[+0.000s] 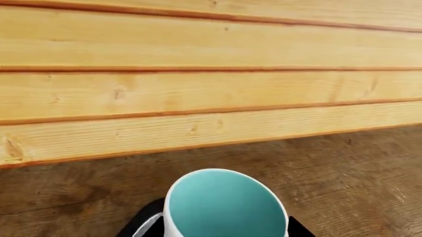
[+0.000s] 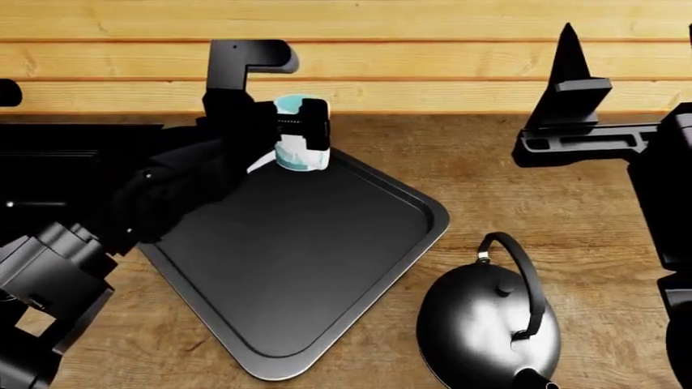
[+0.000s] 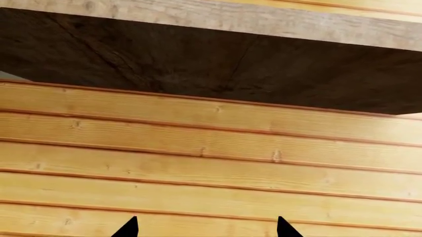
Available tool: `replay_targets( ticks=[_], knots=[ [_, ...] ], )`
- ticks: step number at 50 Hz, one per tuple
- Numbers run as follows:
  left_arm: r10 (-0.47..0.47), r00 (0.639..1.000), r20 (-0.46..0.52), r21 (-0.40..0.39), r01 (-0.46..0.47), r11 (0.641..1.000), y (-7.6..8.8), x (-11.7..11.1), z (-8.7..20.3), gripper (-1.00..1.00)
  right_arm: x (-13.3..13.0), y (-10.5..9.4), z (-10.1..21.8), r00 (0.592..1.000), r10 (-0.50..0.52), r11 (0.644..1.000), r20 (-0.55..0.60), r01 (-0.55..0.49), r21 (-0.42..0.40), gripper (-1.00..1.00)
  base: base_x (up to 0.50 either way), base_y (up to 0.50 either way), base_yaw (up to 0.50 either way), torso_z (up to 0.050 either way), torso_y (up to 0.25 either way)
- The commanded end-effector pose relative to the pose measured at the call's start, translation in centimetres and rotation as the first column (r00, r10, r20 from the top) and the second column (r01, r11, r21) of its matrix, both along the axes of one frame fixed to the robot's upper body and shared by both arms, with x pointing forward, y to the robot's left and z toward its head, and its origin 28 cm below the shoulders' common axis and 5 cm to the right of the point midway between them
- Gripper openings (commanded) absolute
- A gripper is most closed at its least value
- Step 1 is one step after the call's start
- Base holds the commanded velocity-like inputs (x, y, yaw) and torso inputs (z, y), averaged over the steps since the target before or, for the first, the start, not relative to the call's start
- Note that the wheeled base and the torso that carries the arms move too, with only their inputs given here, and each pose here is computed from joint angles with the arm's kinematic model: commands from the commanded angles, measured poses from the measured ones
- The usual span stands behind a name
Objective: Pick the kettle from the counter and place it on the tray. Then pick the mug from the cabinet and place it on the tray. Then close the cabinet doors.
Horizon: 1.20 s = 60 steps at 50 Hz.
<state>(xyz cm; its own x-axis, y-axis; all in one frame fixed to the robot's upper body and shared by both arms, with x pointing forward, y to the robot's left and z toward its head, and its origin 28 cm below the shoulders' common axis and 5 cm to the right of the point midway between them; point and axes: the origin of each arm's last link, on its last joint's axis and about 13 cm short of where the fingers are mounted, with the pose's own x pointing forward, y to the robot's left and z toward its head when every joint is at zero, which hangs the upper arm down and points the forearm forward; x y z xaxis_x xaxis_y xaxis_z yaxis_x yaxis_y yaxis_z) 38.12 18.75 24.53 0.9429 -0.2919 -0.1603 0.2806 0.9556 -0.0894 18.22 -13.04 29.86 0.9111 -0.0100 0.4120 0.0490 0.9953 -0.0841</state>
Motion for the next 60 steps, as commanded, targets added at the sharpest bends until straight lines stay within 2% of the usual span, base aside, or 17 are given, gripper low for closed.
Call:
replay_targets(
  ticks=[1,13,14,32,41,45,50,56,60],
  knots=[
    [-0.009,1.0,0.015,-0.021,0.009,1.0,0.3,-0.5,0.7,-1.0,0.1,0.1,-0.1,1.0,0.003,1.0,-0.002,-0.003,0.001,1.0,0.0,0.0,0.0,0.0,0.0],
    [-0.021,1.0,0.005,-0.025,0.021,0.999,0.5,-0.8,0.5,-1.0,0.1,0.2,-0.1,1.0,0.006,1.0,-0.004,-0.006,0.0,1.0,0.0,0.0,0.0,0.0,0.0],
    [-0.023,1.0,0.004,-0.023,0.023,0.999,0.6,-0.8,0.4,1.0,0.1,0.2,-0.1,1.0,0.006,1.0,-0.004,-0.006,0.0,1.0,0.0,0.0,0.0,0.0,0.0],
    [-0.019,1.0,0.0,-0.037,0.019,0.999,0.8,-0.7,0.5,1.0,0.3,0.2,-0.3,1.0,0.008,1.0,-0.009,-0.008,0.001,1.0,0.0,0.0,0.0,0.0,0.0],
    [0.007,0.989,0.146,-0.136,0.013,0.991,1.4,-1.5,3.9,1.0,0.2,0.2,-0.3,1.0,0.009,1.0,-0.011,-0.009,-0.002,1.0,0.0,0.0,0.0,0.0,0.0],
    [0.011,0.966,0.259,-0.159,0.031,0.987,1.5,-3.5,6.5,1.0,-0.2,0.1,0.1,1.0,0.018,1.0,-0.025,-0.018,-0.003,1.0,0.0,0.0,0.0,0.0,0.0],
    [0.009,0.934,0.357,-0.143,0.045,0.989,1.6,-6.7,8.4,1.0,-1.3,0.3,0.5,0.996,0.026,0.999,-0.082,-0.029,-0.041,1.0,0.0,0.0,0.0,0.0,0.0],
    [0.04,0.905,0.423,-0.133,0.019,0.991,2.1,-10.1,8.8,1.0,-3.3,0.5,1.0,0.988,0.056,0.996,-0.143,-0.065,-0.06,1.0,0.0,0.0,0.0,0.0,0.0],
    [0.054,0.898,0.437,-0.141,0.01,0.99,2.8,-11.8,8.2,1.0,-4.7,0.4,1.2,0.978,0.041,0.995,-0.205,-0.058,-0.078,1.0,0.0,0.0,0.0,0.0,0.0]
  ],
)
